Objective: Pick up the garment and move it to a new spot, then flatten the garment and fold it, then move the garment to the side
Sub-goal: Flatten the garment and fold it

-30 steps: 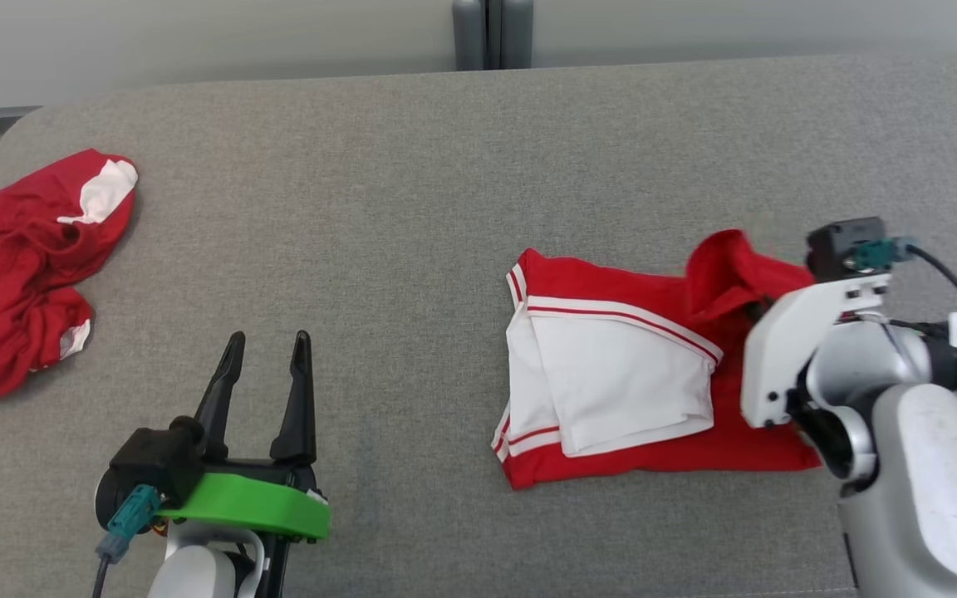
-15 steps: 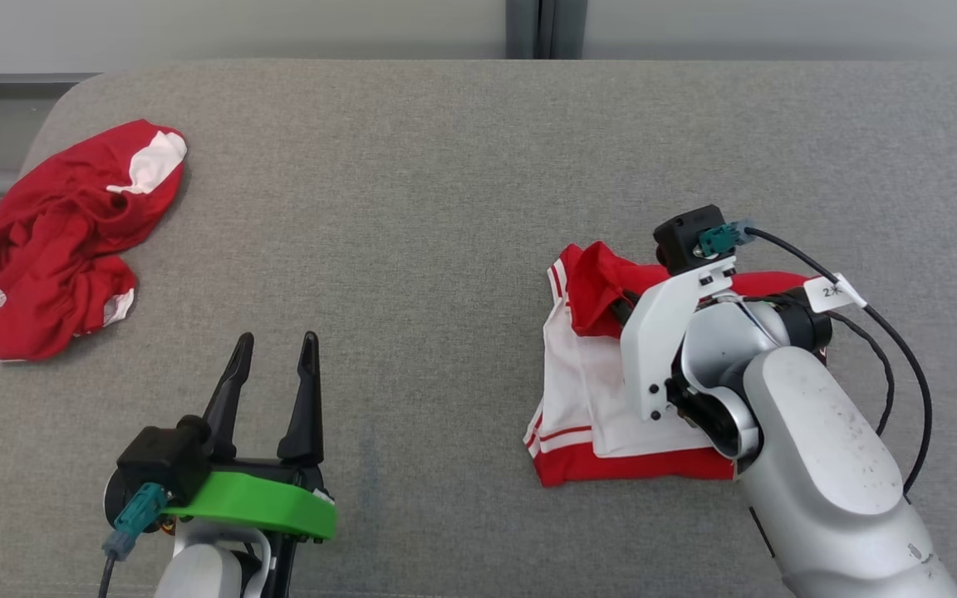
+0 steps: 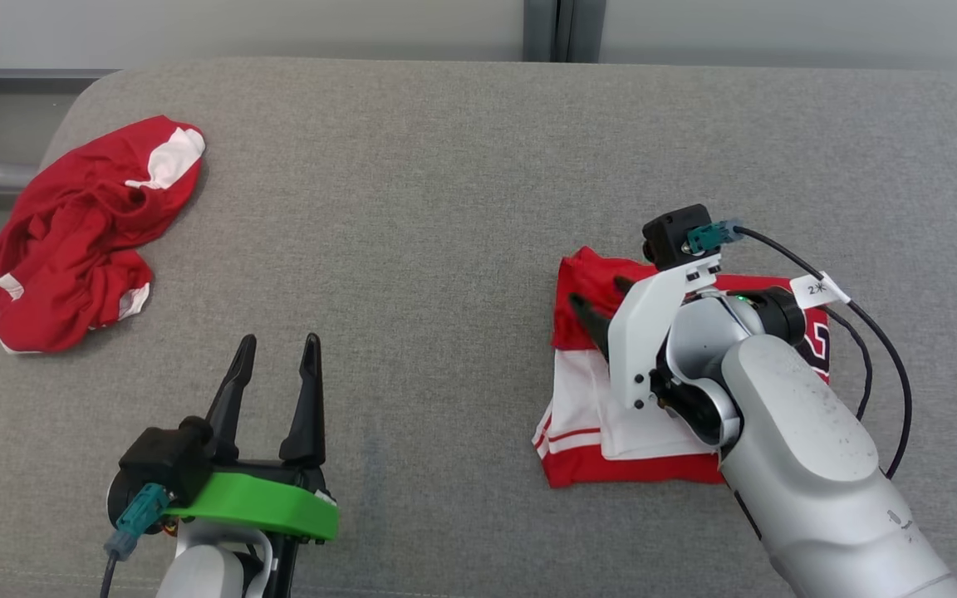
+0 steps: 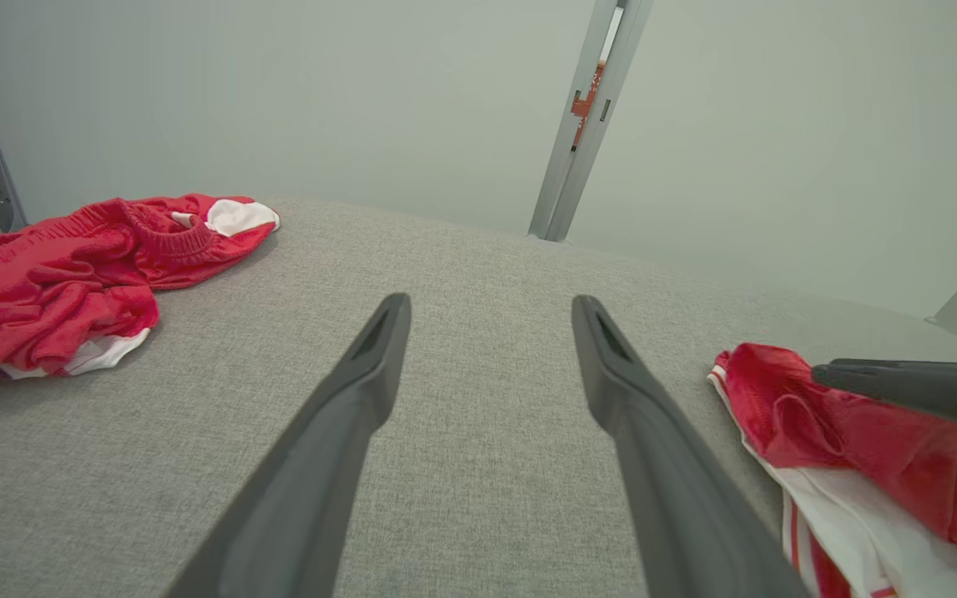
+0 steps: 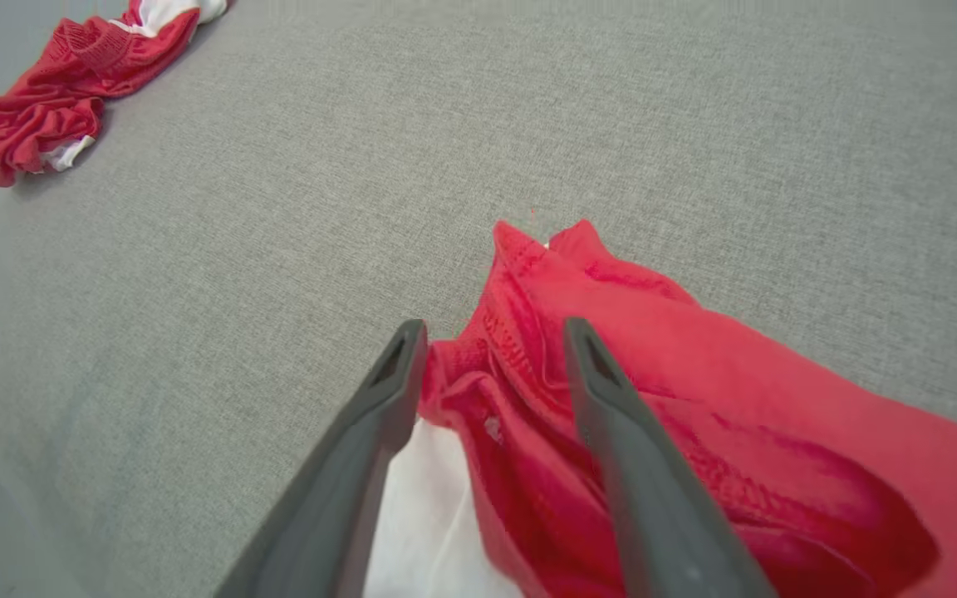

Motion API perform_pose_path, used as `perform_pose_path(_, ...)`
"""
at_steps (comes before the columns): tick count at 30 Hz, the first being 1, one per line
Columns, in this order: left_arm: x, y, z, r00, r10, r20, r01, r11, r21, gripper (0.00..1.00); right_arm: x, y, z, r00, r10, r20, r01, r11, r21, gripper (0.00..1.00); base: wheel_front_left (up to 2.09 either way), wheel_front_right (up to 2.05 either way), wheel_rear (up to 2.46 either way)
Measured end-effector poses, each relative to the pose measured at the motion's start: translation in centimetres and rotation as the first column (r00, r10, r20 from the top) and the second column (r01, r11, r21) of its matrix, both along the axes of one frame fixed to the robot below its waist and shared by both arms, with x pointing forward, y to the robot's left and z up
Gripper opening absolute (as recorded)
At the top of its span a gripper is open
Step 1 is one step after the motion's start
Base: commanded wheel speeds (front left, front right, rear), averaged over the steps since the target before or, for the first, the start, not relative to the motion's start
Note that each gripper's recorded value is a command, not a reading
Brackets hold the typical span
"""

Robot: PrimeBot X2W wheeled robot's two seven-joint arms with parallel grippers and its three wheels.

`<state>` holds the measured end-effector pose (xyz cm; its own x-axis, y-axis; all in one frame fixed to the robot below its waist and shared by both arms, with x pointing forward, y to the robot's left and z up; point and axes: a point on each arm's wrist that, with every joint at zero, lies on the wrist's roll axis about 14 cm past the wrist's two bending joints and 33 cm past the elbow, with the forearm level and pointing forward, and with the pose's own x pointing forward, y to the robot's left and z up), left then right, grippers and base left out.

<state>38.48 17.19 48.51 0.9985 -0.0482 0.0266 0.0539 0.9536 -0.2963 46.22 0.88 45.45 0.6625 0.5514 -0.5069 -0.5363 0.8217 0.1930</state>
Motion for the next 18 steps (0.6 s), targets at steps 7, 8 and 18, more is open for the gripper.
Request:
perform_pose_path(7,-0.1,-0.2,0.4,1.000,-0.006,0.011,0.006,1.000,-0.004,1.00,1.3,-0.3,5.9,0.989,-0.088,0.119,0.058,0.969,0.239,1.00,0.00,0.00,0.00)
perform_pose_path(8,-0.1,-0.3,0.4,1.000,-0.009,0.011,0.009,1.000,-0.005,1.00,1.7,-1.0,6.6,0.983,-0.115,0.143,0.077,0.966,0.248,1.00,0.00,0.00,0.00)
perform_pose_path(18,0.2,-1.6,0.8,0.999,-0.044,0.027,0.044,0.999,-0.011,1.00,0.6,-12.7,2.0,0.930,-0.347,0.117,0.350,0.937,-0.003,0.00,0.00,0.00,0.00)
